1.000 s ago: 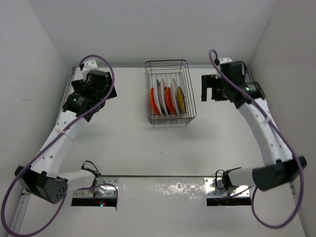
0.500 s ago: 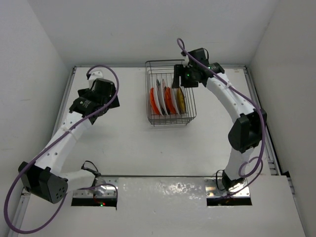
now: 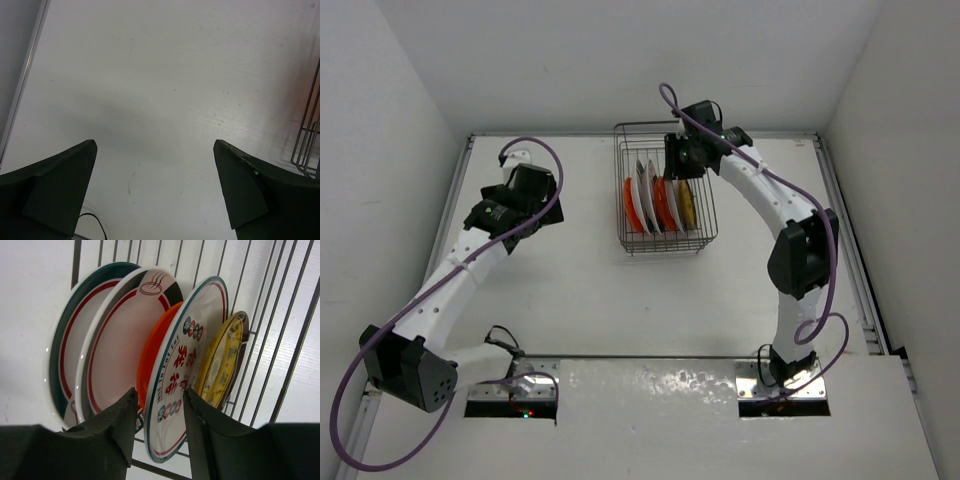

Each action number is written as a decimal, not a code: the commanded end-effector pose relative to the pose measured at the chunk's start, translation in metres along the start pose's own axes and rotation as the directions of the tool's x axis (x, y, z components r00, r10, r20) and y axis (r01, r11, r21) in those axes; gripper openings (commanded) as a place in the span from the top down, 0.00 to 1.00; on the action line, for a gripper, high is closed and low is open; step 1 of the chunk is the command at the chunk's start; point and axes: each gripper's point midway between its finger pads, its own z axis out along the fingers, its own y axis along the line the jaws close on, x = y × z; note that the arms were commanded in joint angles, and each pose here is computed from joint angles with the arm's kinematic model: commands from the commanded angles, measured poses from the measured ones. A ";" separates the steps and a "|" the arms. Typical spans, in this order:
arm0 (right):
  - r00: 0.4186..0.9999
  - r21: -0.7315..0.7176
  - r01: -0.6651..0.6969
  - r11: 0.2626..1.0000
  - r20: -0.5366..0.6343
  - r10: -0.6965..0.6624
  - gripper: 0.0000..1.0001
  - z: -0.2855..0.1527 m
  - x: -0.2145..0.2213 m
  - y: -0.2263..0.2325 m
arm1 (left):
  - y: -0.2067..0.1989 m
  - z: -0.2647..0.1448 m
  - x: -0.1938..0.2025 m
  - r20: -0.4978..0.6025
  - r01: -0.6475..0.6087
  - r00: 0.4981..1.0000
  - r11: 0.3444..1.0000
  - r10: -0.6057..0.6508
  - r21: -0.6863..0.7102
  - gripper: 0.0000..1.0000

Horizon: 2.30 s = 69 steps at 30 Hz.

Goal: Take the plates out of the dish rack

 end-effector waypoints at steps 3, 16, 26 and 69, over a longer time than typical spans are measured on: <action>1.000 -0.029 -0.005 1.000 0.012 0.006 0.74 0.003 -0.003 0.011 | -0.005 -0.001 -0.008 0.028 0.010 1.000 1.000 -0.011 0.020 0.00; 0.944 -0.235 0.029 0.972 0.325 0.051 1.00 -0.124 -0.098 0.066 | -0.079 -0.058 -0.097 -0.010 0.275 0.957 0.893 -0.291 0.356 0.00; 0.731 -0.150 0.649 0.746 0.393 -0.558 1.00 -0.187 -0.037 0.095 | -0.182 -0.151 -0.159 -0.394 0.549 0.811 0.328 -0.433 0.769 0.00; 0.780 0.002 0.497 0.867 0.437 -0.448 0.01 -0.187 -0.016 0.136 | 0.016 0.029 -0.091 0.005 0.724 0.669 0.652 -0.744 0.225 1.00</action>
